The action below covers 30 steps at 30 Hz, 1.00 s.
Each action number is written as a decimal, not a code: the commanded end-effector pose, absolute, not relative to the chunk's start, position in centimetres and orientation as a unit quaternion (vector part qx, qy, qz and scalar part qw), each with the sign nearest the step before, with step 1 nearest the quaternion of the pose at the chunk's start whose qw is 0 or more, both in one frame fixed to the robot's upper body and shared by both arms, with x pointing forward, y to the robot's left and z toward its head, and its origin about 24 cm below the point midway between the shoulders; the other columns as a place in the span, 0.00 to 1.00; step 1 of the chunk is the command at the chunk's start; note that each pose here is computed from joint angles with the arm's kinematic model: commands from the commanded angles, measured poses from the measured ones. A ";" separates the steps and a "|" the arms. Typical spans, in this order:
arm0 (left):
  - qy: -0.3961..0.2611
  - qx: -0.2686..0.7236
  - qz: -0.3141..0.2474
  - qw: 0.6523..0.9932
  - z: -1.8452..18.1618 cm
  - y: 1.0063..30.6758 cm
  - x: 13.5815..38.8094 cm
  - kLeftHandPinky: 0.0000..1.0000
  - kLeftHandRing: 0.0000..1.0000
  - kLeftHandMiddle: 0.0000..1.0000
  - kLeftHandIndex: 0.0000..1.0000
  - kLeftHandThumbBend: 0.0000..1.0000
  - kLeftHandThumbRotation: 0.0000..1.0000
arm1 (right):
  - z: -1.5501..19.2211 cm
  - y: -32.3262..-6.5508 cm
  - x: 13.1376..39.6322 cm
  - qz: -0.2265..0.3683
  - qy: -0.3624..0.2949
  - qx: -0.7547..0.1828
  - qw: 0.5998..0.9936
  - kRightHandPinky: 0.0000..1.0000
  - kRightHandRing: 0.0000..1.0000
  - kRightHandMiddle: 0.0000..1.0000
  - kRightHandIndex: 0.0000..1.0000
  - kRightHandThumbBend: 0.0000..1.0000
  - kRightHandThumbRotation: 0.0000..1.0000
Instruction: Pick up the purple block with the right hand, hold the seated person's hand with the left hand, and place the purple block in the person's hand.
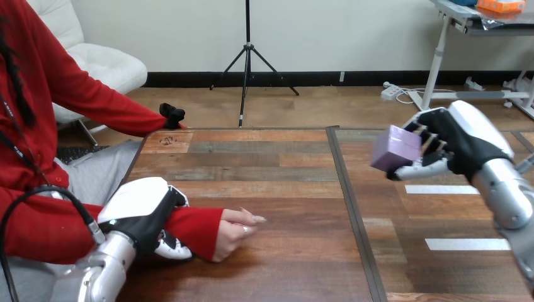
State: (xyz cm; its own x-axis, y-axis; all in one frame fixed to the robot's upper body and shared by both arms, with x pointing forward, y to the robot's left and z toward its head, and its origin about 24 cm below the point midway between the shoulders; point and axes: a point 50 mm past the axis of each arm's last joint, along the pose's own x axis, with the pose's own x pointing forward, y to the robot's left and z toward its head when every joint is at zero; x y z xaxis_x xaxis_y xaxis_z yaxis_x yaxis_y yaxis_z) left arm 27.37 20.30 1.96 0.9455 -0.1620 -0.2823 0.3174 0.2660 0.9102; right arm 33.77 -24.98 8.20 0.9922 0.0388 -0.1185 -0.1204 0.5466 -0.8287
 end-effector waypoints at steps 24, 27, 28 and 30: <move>-0.186 0.515 -0.066 0.834 11.7 16.1 29.5 0.33 0.40 0.45 0.45 0.63 0.01 | 10.7 -19.5 34.5 0.091 -0.051 -0.432 0.896 0.37 0.40 0.45 0.49 0.62 0.00; -0.198 0.510 -0.064 0.835 12.3 15.8 29.6 0.34 0.41 0.45 0.46 0.64 0.00 | 10.7 -19.1 34.4 0.096 -0.056 -0.432 0.895 0.35 0.39 0.45 0.49 0.63 0.00; -0.200 0.509 -0.063 0.835 12.4 15.8 29.6 0.34 0.41 0.45 0.46 0.64 0.00 | 10.7 -19.0 34.4 0.097 -0.058 -0.432 0.895 0.35 0.39 0.45 0.49 0.63 0.00; -0.209 0.505 -0.062 0.835 12.8 15.6 29.7 0.34 0.41 0.45 0.46 0.65 0.00 | 10.7 -18.6 34.3 0.102 -0.064 -0.429 0.895 0.33 0.38 0.44 0.49 0.63 0.00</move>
